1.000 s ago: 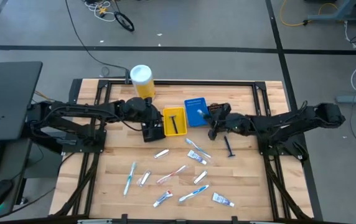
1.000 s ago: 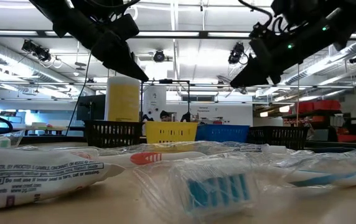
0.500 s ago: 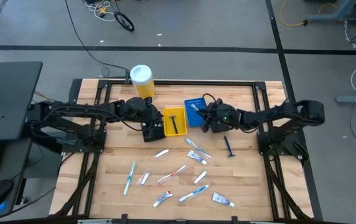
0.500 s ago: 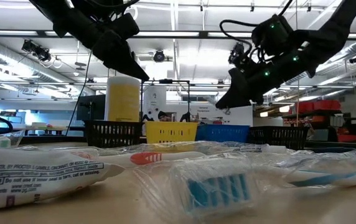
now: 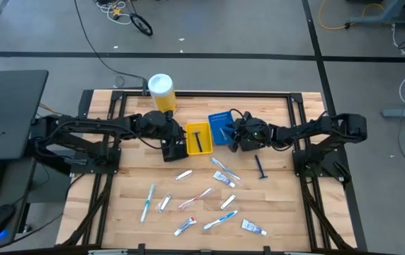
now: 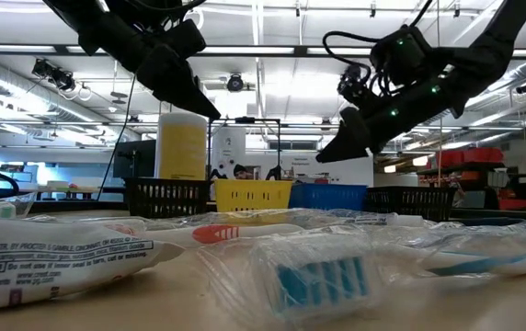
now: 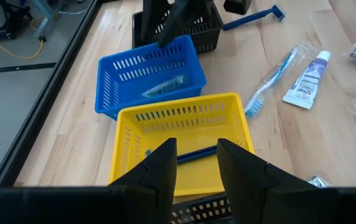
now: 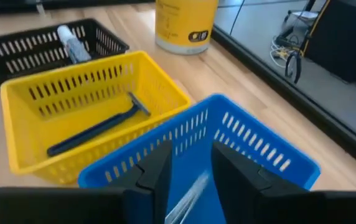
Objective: Pick & Place Travel size toiletries
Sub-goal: Put the blue toothbrush into the right black basket
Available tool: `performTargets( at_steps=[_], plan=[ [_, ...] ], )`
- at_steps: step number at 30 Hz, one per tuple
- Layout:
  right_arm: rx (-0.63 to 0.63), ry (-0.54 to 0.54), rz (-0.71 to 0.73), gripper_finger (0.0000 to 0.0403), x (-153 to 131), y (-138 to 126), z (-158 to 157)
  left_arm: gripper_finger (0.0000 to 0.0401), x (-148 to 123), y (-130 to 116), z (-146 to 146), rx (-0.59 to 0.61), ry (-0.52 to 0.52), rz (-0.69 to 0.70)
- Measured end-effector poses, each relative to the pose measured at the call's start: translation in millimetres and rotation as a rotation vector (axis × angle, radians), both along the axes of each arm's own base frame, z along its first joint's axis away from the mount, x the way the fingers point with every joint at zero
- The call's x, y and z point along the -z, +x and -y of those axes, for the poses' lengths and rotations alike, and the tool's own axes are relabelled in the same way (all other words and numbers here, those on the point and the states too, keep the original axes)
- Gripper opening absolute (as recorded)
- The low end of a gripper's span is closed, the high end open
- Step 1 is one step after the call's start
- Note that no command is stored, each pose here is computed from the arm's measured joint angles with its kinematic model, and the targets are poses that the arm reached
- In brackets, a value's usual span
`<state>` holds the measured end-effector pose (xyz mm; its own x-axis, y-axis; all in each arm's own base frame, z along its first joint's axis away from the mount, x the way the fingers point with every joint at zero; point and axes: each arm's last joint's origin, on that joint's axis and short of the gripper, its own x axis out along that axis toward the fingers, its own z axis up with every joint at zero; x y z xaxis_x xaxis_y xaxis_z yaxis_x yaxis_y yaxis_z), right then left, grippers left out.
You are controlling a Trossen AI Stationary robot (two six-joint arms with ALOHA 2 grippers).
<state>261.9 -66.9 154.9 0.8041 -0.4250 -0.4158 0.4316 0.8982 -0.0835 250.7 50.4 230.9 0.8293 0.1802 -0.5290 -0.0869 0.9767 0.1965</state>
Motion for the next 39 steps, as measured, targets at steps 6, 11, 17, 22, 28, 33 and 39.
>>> performTargets(
  at_steps=[6, 11, 17, 22, 28, 33, 39],
  plan=[
    [-0.069, 0.027, 0.078, 0.0124, -28.0, 0.2, -15.0, 0.0124, 0.0, 0.0, -0.1, 0.0, 0.0, 0.0],
    [-0.099, 0.105, 0.046, 0.0124, -53.4, -5.5, -33.3, 0.0124, -0.3, 0.1, -0.1, 0.0, 0.001, 0.003],
    [-0.326, 0.286, -0.035, 0.0124, -53.6, -11.1, -63.0, 0.0124, -0.8, 0.6, -0.1, 0.003, 0.0, 0.01],
    [-0.392, 0.299, -0.078, 0.0124, -46.0, -8.5, -84.1, 0.0124, -0.9, 0.7, 0.0, 0.003, 0.0, 0.012],
    [-0.413, 0.261, -0.092, 0.0124, -45.5, -9.7, -94.9, 0.0124, -1.4, 0.9, -0.2, 0.003, 0.001, 0.018],
    [-0.48, 0.167, -0.106, 0.0124, -46.2, -9.7, -97.7, 0.0124, -3.4, 2.1, -0.3, 0.003, 0.005, 0.04],
    [-0.484, 0.207, -0.126, 0.0129, -39.0, -5.6, -93.7, 0.0124, -4.7, 2.8, -0.5, 0.002, 0.006, 0.056]
  ],
)
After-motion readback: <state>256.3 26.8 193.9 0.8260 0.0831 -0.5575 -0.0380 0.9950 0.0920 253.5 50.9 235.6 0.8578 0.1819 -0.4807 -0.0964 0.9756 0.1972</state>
